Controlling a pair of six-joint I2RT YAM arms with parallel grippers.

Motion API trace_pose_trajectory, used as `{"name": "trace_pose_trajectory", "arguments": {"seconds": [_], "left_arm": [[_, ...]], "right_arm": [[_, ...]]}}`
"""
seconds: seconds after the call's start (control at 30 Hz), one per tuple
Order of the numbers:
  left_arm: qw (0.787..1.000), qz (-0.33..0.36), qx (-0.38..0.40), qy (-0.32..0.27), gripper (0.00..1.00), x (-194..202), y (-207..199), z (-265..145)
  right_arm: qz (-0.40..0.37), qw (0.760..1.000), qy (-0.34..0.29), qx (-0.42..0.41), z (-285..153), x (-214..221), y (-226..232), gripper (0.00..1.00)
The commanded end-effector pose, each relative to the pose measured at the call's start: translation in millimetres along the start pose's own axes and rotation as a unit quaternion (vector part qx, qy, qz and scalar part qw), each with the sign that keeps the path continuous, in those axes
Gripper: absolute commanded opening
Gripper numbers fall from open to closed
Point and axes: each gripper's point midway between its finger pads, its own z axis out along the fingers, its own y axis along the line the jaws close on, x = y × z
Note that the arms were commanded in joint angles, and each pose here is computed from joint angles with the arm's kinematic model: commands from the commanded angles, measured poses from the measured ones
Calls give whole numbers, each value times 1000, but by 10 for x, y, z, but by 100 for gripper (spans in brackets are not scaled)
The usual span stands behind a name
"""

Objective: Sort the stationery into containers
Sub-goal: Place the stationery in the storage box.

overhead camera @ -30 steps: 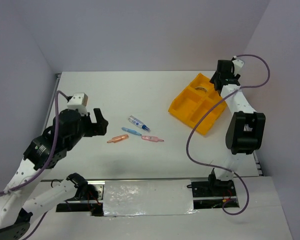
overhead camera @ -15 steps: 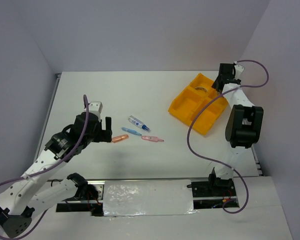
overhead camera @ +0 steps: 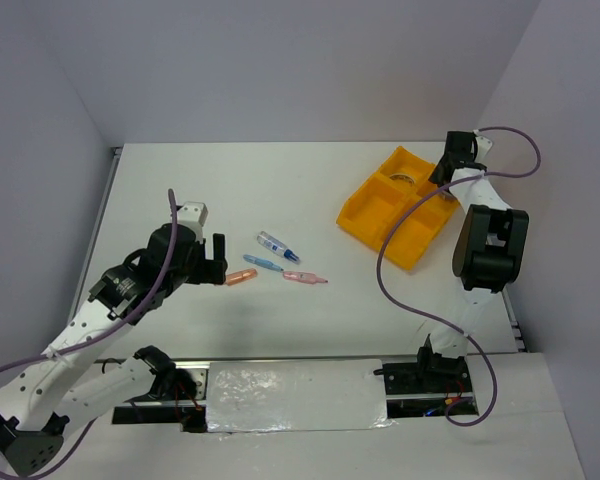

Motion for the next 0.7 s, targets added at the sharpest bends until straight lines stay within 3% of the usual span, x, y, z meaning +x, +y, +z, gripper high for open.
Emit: {"name": "trace_pose_trajectory", "arguments": {"seconds": [0.0, 0.37, 0.4, 0.53, 0.57, 0.67], "left_arm": [[1000, 5, 13, -18, 99, -104, -54, 13], [1000, 6, 12, -15, 99, -96, -55, 26], [1000, 5, 10, -14, 99, -93, -49, 30], [1000, 5, 9, -13, 99, -93, -48, 37], [1000, 5, 9, -13, 99, -95, -50, 34], [1000, 5, 7, -10, 99, -91, -49, 44]], "right_arm": [[10, 999, -33, -25, -104, -288, 111, 56], [15, 998, -42, -52, -289, -464, 193, 70], [15, 998, -41, -53, -292, -462, 197, 77], [15, 997, -41, -58, -330, -460, 214, 78], [15, 997, -41, -59, -327, -465, 213, 100], [13, 998, -35, -59, -317, -450, 221, 100]]}}
